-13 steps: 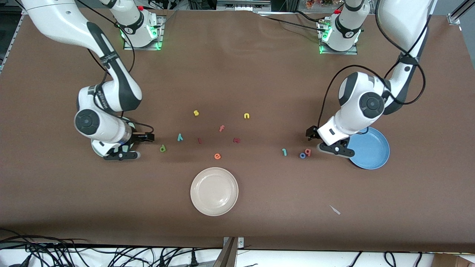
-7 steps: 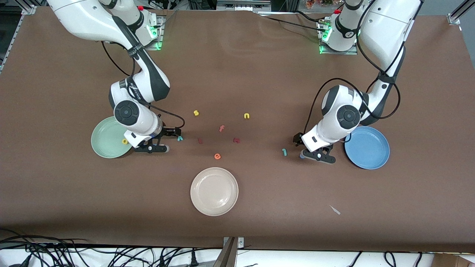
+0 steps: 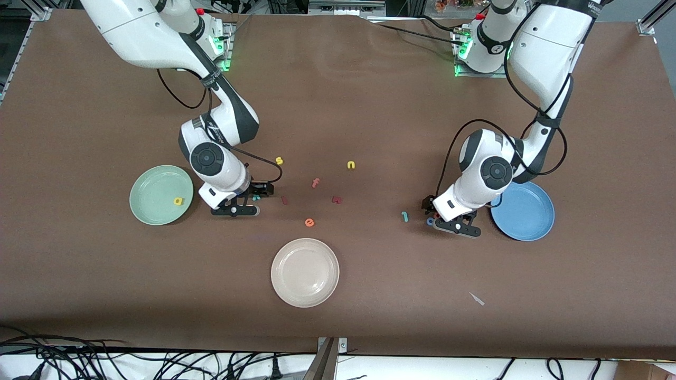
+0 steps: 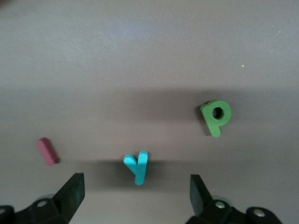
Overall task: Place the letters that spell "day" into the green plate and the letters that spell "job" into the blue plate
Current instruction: 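Grasp the pink b with the left gripper while the right gripper reaches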
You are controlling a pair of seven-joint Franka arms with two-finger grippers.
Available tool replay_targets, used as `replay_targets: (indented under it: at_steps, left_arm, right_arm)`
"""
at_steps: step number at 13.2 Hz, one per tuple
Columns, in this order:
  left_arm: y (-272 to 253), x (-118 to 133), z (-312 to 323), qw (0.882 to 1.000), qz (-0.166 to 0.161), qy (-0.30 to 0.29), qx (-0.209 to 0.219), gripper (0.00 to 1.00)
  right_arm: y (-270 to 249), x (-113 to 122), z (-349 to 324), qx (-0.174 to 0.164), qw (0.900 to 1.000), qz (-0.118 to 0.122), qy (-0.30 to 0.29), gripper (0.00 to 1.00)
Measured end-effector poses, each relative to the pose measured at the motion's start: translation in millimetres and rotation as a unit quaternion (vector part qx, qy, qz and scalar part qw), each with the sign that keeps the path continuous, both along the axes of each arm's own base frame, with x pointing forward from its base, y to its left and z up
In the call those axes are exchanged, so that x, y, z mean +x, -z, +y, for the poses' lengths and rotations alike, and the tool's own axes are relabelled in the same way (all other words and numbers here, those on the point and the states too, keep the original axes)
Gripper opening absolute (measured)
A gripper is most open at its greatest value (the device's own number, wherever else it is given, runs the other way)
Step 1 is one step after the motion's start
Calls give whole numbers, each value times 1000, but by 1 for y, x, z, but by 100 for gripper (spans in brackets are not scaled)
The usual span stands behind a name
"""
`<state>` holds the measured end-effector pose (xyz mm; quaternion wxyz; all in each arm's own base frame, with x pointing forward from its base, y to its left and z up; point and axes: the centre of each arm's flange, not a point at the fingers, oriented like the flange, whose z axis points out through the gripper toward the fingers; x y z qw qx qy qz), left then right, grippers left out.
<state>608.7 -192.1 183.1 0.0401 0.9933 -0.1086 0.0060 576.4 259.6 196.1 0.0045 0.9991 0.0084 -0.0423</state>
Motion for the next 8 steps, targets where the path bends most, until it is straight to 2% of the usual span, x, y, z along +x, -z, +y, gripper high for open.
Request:
replay_targets:
  at_steps: [3, 4, 6, 7, 8]
  left_arm:
    - [7, -3, -8, 1000, -2, 6, 0, 93]
    - [7, -3, -8, 1000, -2, 7, 1, 84]
    - [7, -3, -8, 1000, -2, 6, 1, 58]
    - [8, -3, -7, 1000, -2, 7, 2, 53]
    - [8, -3, -7, 1000, -2, 6, 2, 53]
  right_arm:
    - [8, -1, 2, -5, 1000, -5, -12, 97]
    - [10, 0, 2, -4, 1000, -8, -14, 96]
    - [12, 0, 2, -4, 1000, -9, -14, 81]
    - [13, -1, 3, -4, 1000, -9, -15, 81]
    - [14, -1, 4, -3, 1000, -10, -16, 81]
